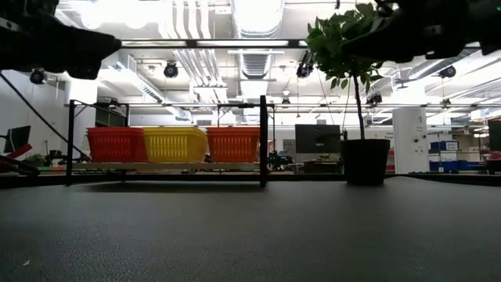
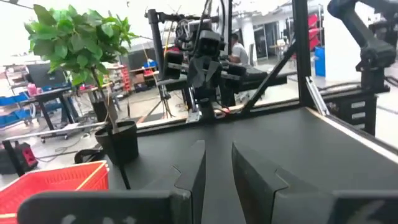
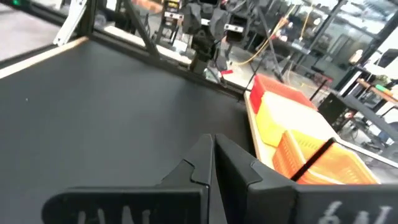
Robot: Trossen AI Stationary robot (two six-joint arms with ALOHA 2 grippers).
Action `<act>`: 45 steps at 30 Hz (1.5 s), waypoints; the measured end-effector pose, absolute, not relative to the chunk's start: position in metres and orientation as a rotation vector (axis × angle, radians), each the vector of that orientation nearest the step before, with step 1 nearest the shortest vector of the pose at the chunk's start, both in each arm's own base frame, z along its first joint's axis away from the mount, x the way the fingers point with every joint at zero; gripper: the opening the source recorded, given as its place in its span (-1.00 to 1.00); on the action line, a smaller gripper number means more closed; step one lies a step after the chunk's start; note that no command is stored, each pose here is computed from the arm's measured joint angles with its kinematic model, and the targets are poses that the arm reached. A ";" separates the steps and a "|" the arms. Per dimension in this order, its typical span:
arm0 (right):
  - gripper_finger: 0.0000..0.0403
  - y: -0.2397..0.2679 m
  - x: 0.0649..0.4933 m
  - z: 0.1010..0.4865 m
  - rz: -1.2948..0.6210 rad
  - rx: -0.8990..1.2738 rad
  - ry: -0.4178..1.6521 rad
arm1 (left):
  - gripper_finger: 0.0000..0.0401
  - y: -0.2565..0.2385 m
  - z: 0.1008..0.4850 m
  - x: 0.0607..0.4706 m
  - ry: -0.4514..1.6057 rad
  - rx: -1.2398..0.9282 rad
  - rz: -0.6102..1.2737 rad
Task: Stack baskets on shelf by color
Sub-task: Return to Home Position
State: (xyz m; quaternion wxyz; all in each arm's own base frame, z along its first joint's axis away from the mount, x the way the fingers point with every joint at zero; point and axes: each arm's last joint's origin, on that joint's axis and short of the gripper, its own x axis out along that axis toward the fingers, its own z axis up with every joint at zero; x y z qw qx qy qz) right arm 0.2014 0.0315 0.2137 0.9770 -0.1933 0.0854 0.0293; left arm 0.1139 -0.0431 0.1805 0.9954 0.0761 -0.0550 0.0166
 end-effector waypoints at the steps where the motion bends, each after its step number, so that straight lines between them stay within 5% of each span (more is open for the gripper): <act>1: -0.96 0.031 0.198 0.212 0.056 -0.387 0.155 | -0.69 -0.042 0.181 0.112 -0.116 0.153 0.034; 24: -0.96 0.015 0.111 0.182 -0.006 -0.330 -0.124 | -0.69 -0.031 0.182 0.092 -0.140 0.139 0.058; 45: -0.96 0.009 0.094 0.175 -0.078 -0.360 -0.006 | -0.69 -0.027 0.176 0.090 -0.060 0.196 0.137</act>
